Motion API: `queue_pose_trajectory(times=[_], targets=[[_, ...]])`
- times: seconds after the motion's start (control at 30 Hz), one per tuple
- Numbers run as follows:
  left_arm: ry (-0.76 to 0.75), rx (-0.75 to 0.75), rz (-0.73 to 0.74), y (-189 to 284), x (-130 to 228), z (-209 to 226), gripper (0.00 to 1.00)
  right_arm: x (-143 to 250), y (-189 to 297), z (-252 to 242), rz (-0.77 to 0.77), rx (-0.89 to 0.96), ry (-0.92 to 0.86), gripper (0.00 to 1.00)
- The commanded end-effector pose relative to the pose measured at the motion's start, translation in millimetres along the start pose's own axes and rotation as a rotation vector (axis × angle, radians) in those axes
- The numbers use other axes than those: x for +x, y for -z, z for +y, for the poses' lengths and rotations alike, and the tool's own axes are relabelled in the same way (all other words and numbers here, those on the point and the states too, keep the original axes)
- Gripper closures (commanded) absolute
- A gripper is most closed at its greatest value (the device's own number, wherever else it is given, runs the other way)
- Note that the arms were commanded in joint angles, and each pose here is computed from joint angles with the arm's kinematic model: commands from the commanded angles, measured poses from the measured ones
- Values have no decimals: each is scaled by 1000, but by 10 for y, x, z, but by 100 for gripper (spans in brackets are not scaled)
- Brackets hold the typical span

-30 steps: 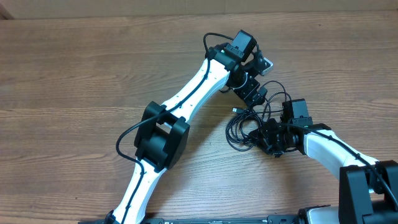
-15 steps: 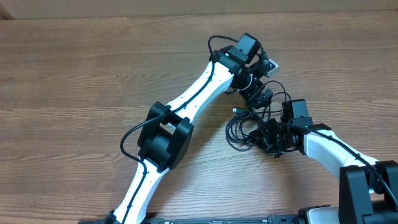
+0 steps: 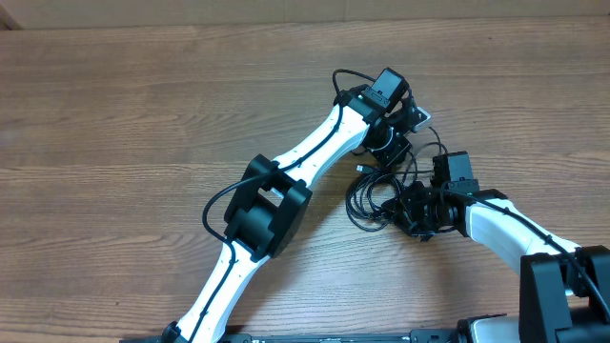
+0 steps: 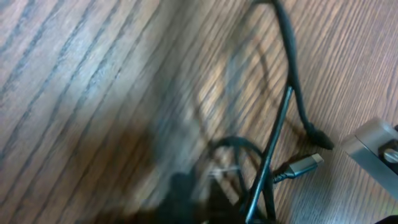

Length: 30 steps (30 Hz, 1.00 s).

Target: Untangle cables

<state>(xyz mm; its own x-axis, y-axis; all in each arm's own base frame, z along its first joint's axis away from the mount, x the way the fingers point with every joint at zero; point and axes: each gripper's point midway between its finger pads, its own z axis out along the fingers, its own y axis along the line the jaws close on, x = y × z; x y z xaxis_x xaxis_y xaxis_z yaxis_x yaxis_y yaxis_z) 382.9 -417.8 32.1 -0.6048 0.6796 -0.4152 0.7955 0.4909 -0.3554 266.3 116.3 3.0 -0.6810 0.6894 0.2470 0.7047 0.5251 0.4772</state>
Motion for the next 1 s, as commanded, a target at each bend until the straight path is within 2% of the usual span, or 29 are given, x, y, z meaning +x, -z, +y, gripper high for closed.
queue_pose_trajectory(times=[0.0, 0.13, 0.2, 0.33, 0.47, 0.63, 0.97], targets=[[6, 10, -1, 14, -7, -11, 96, 11, -55, -166, -10, 49, -10, 74], [54, 40, -74, 321, -238, 12, 96, 11, -55, -166, -10, 49, -6, 89], [84, 46, -123, 548, -382, 48, 96, 10, -55, -165, -10, 49, -6, 94], [171, 26, -209, 1012, -591, 203, 96, 10, -55, -165, -10, 49, -6, 96], [295, 3, -254, 1373, -625, 458, 96, 9, -56, -163, -10, 48, -6, 96], [476, -32, -239, 1617, -372, 912, 96, 9, -56, -162, -11, 47, -5, 96], [706, -208, -135, 1998, 370, 1673, 96, 7, -56, -157, -11, 45, -5, 96]])
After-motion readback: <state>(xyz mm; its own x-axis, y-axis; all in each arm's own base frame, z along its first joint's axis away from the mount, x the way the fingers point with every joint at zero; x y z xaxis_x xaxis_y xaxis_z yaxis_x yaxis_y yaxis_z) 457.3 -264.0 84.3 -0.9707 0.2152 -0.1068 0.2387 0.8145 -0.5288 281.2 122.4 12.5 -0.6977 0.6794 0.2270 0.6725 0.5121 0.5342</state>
